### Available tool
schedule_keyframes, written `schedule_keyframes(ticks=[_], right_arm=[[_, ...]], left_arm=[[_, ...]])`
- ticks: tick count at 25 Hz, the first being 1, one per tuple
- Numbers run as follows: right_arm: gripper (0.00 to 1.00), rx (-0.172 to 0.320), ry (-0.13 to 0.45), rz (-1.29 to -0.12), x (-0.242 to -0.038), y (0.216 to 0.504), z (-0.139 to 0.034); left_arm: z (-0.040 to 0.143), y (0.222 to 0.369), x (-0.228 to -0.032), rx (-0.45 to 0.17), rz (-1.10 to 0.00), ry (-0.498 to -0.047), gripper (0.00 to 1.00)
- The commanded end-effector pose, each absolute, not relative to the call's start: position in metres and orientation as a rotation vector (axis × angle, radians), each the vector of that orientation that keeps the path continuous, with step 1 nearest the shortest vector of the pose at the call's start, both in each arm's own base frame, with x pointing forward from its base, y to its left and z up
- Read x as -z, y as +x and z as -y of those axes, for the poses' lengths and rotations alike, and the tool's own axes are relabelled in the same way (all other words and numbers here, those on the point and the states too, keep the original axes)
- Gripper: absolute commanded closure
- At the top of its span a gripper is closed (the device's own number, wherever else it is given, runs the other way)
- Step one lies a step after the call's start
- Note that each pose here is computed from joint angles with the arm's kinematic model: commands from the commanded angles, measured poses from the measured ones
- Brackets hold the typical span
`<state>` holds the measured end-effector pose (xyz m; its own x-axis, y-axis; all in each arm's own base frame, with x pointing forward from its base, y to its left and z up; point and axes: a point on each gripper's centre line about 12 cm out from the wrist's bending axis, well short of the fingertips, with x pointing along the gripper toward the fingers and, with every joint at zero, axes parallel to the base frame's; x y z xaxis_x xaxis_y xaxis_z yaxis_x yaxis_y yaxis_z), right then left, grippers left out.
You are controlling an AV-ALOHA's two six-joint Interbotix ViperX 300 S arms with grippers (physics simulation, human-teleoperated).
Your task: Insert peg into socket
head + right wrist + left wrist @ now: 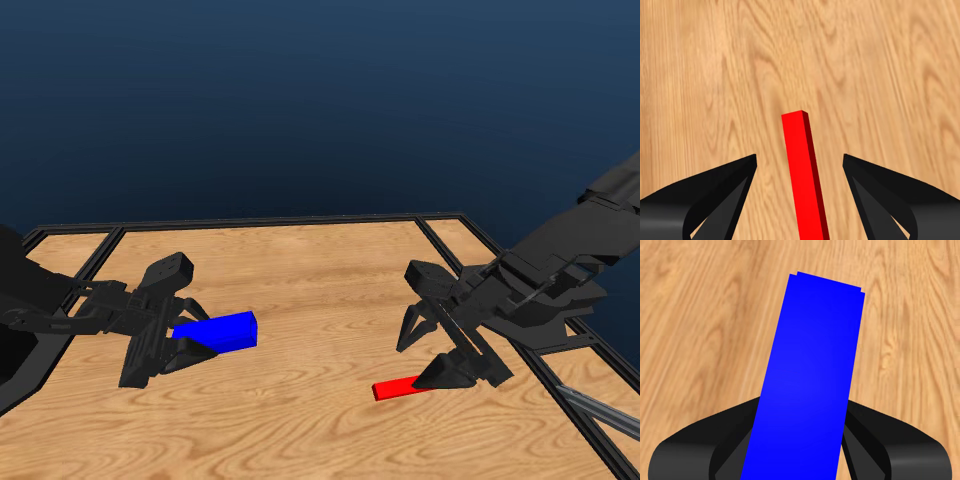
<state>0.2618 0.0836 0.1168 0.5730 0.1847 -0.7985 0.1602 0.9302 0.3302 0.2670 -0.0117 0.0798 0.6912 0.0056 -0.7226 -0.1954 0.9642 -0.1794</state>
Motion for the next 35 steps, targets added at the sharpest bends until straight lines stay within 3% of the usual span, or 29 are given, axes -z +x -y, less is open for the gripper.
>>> schedule_keyframes(ticks=[1,2,5,6,9,10,13,16,17,19,20,21,22,23,24,27,28,31,32,34,35], right_arm=[[0.0,0.013,0.374,-1.102,-0.119,0.258,-0.106],[0.0,0.058,0.362,-1.132,-0.118,0.255,-0.102],[0.0,0.095,0.371,-1.16,-0.12,0.251,-0.11],[0.0,0.121,0.342,-1.193,-0.114,0.246,-0.109],[0.0,0.174,0.341,-1.203,-0.119,0.245,-0.118],[0.0,0.192,0.316,-1.226,-0.113,0.241,-0.118],[0.0,0.25,0.312,-1.249,-0.103,0.237,-0.122],[0.0,0.292,0.335,-1.247,-0.099,0.237,-0.125],[0.0,0.306,0.329,-1.265,-0.088,0.232,-0.123],[0.0,0.321,0.37,-1.236,-0.092,0.24,-0.126],[0.0,0.298,0.373,-1.227,-0.091,0.242,-0.13],[0.34,0.324,0.359,-1.25,-0.082,0.236,-0.125],[1.0,0.312,0.367,-1.24,-0.081,0.239,-0.126],[1.0,0.311,0.392,-1.223,-0.086,0.245,-0.129],[1.0,0.328,0.367,-1.251,-0.077,0.237,-0.125],[1.0,0.319,0.364,-1.229,-0.083,0.243,-0.124],[1.0,0.34,0.368,-1.222,-0.086,0.249,-0.121],[1.0,0.322,0.326,-1.195,-0.1,0.25,-0.116],[1.0,0.343,0.288,-1.203,-0.102,0.25,-0.109],[1.0,0.34,0.278,-1.188,-0.109,0.254,-0.108],[1.0,0.409,0.221,-1.198,-0.123,0.264,-0.097]], left_arm=[[0.018,0.275,-0.095,-0.104,-0.676,-0.274,1.0],[0.021,0.279,-0.098,-0.097,-0.661,-0.274,1.0],[0.022,0.275,-0.091,-0.104,-0.683,-0.277,1.0],[0.023,0.275,-0.093,-0.102,-0.665,-0.278,1.0],[0.025,0.276,-0.092,-0.099,-0.659,-0.274,1.0],[0.025,0.276,-0.091,-0.099,-0.662,-0.273,1.0],[0.029,0.277,-0.092,-0.091,-0.64,-0.276,1.0],[0.028,0.278,-0.091,-0.1,-0.634,-0.284,1.0],[0.03,0.277,-0.09,-0.095,-0.64,-0.279,1.0],[0.029,0.276,-0.09,-0.101,-0.634,-0.282,1.0],[0.028,0.274,-0.09,-0.103,-0.638,-0.282,1.0],[0.028,0.274,-0.089,-0.104,-0.639,-0.281,1.0],[0.028,0.275,-0.089,-0.109,-0.642,-0.283,1.0],[0.028,0.276,-0.093,-0.107,-0.618,-0.287,1.0],[0.028,0.275,-0.093,-0.107,-0.617,-0.287,1.0],[0.027,0.273,-0.095,-0.109,-0.612,-0.29,1.0],[0.027,0.272,-0.095,-0.108,-0.614,-0.288,1.0],[0.028,0.27,-0.096,-0.105,-0.614,-0.288,1.0],[0.029,0.272,-0.098,-0.101,-0.605,-0.289,1.0],[0.03,0.271,-0.096,-0.1,-0.614,-0.284,1.0],[0.033,0.274,-0.095,-0.093,-0.616,-0.287,1.0]])
